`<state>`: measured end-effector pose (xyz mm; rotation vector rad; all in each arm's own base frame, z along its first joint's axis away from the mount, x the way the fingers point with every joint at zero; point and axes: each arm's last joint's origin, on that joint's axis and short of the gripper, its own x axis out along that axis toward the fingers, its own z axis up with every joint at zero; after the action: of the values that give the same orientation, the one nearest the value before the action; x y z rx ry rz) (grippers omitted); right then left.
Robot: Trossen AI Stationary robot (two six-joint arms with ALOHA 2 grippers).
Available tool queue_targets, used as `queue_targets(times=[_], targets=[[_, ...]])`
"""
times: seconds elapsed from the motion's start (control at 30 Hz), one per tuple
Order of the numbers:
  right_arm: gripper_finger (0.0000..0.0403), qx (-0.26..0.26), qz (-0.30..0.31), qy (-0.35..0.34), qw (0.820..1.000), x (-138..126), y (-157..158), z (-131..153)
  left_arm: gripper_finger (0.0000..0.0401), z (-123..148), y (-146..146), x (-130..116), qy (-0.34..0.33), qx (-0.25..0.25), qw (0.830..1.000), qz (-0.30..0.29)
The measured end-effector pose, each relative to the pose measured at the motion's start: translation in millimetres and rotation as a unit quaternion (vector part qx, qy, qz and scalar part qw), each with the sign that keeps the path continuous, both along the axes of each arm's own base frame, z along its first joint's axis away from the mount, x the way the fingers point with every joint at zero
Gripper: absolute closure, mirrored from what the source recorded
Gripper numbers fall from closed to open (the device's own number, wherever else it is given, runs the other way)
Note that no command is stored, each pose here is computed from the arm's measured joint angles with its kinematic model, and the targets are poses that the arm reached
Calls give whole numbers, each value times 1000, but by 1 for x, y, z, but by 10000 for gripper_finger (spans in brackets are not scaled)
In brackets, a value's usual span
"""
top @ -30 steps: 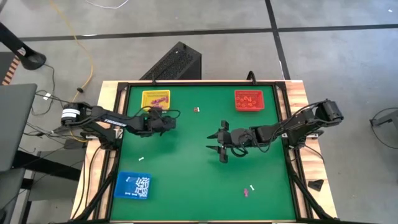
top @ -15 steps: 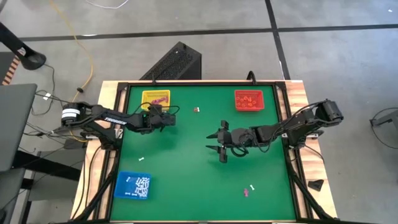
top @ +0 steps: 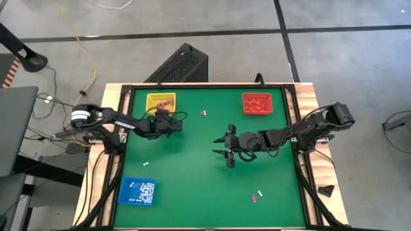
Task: Sort Halloween decoration
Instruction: Put the white bone toy into the blue bin
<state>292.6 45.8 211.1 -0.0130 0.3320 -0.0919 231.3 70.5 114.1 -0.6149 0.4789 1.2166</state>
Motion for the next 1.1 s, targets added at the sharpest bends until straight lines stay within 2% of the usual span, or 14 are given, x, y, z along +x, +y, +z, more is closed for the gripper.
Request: queue_targets(times=[0.23, 0.67, 1.1], targets=[[186, 0, 3, 1, 1000, 0, 1, 0, 176, -14, 1, 5, 12, 24, 1000, 14], [186, -2, 3, 2, 1000, 0, 1, -1, 177, -13, 10, 4, 14, 38, 999, 30], [186, -2, 3, 2, 1000, 0, 1, -1, 177, -12, 22, 3, 29, 35, 999, 8]])
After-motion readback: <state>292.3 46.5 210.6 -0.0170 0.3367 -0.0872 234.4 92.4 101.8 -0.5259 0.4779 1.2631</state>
